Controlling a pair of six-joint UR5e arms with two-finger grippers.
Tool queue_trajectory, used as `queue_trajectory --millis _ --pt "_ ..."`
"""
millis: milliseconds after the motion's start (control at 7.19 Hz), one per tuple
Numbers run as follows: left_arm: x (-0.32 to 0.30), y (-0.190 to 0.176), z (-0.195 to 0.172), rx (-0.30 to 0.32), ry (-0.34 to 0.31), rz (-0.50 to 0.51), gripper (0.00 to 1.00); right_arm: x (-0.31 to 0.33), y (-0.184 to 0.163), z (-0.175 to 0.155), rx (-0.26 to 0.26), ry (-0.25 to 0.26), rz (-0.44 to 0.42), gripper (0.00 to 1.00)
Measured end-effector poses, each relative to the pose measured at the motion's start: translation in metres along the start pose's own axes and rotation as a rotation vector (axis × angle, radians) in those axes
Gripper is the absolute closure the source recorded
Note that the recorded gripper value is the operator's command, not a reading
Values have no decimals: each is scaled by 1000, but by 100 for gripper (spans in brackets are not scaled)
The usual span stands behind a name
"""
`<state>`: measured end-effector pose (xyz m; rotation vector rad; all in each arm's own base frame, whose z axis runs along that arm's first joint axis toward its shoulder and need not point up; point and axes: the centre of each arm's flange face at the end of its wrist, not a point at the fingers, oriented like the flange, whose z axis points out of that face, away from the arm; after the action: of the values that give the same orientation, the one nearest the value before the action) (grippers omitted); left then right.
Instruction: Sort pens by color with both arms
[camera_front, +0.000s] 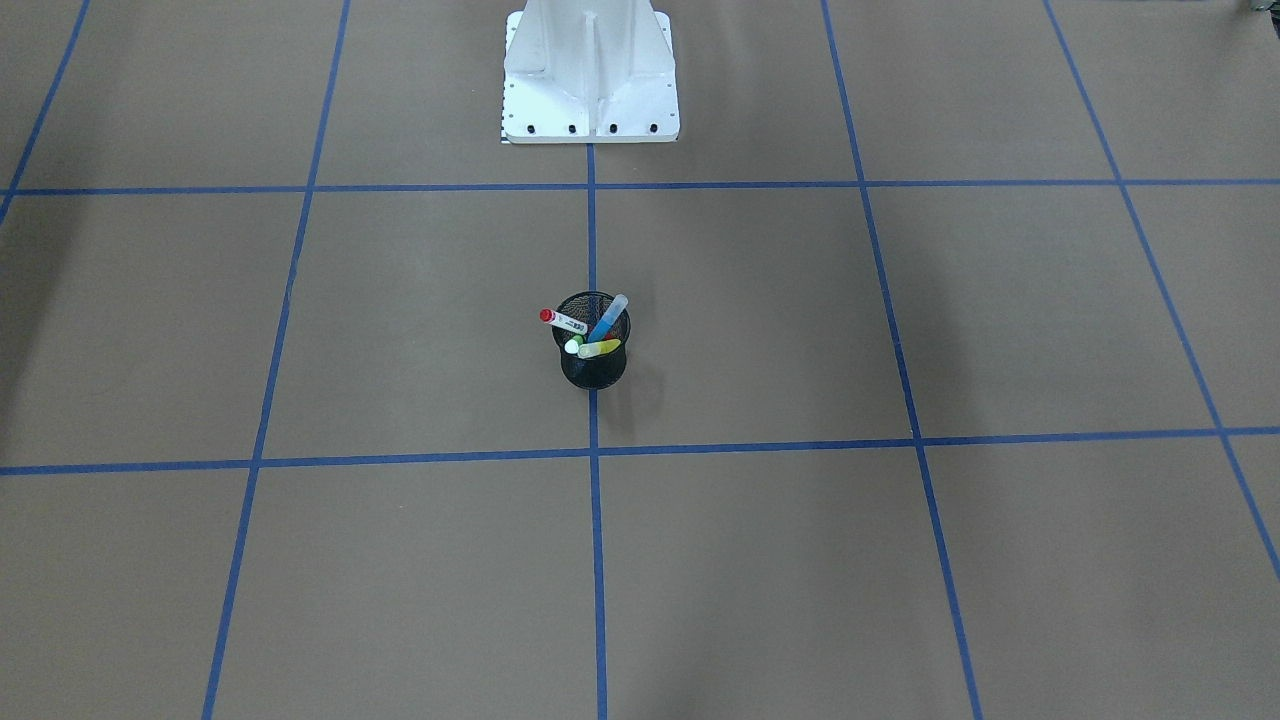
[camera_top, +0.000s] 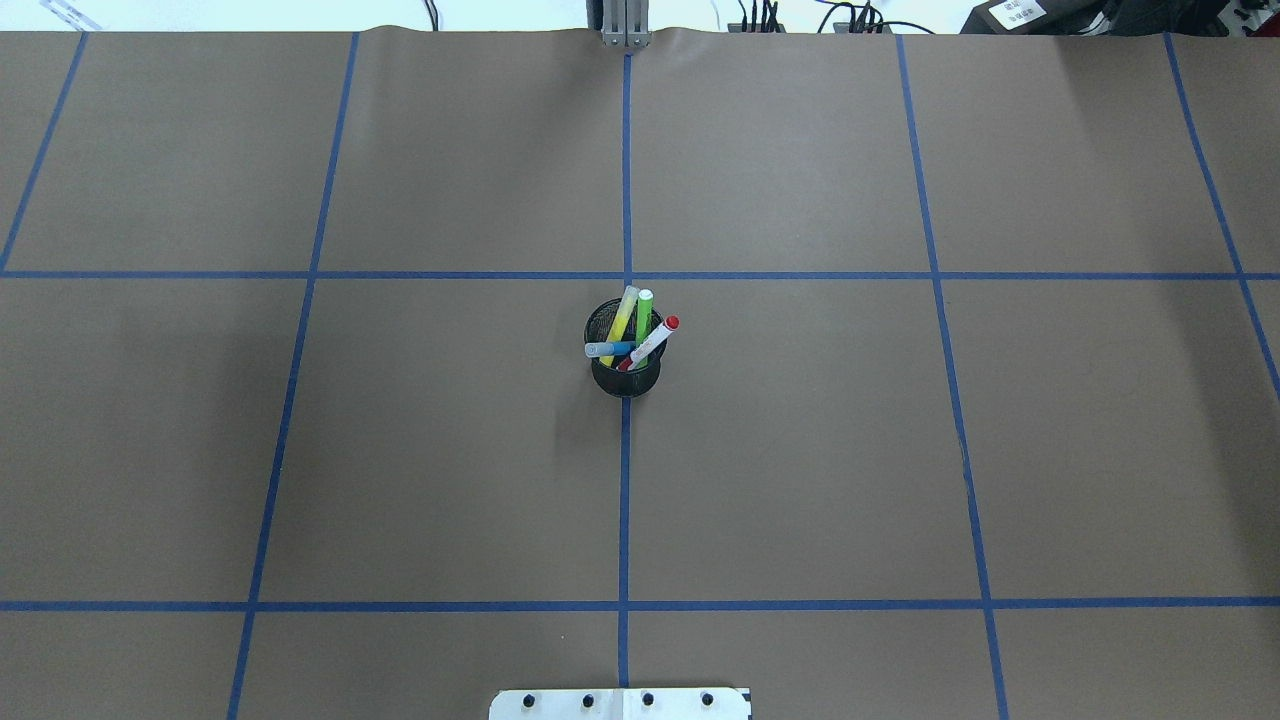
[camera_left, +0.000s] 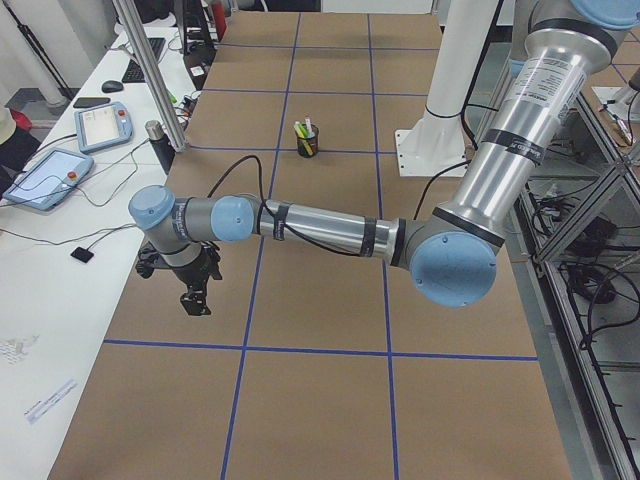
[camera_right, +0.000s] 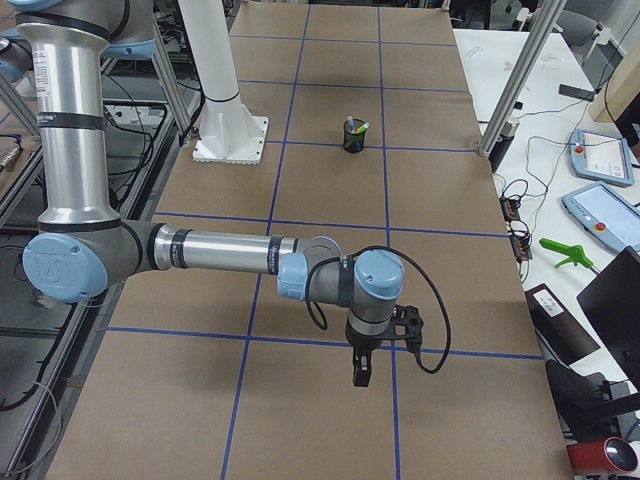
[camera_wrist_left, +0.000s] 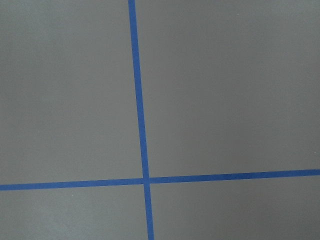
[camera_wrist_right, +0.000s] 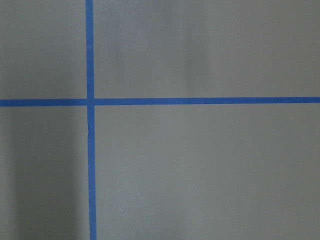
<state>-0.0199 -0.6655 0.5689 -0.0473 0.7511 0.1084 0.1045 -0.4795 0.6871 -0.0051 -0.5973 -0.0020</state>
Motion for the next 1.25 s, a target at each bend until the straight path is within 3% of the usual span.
queue_trajectory --millis 278,556,695,834,1252 --pt "3 -7 -7 5 -1 3 0 7 16 13 39 -6 -19 0" --pt "12 -10 -16 17 4 14 0 12 28 24 43 -129 20 1" --pt "17 -11 -20 24 8 22 0 6 20 15 62 -151 42 1" --pt "21 -12 -22 27 9 28 0 -16 -1 -5 90 -157 79 1" --pt "29 -14 -26 37 43 38 0 -165 -89 -51 128 -168 221 1"
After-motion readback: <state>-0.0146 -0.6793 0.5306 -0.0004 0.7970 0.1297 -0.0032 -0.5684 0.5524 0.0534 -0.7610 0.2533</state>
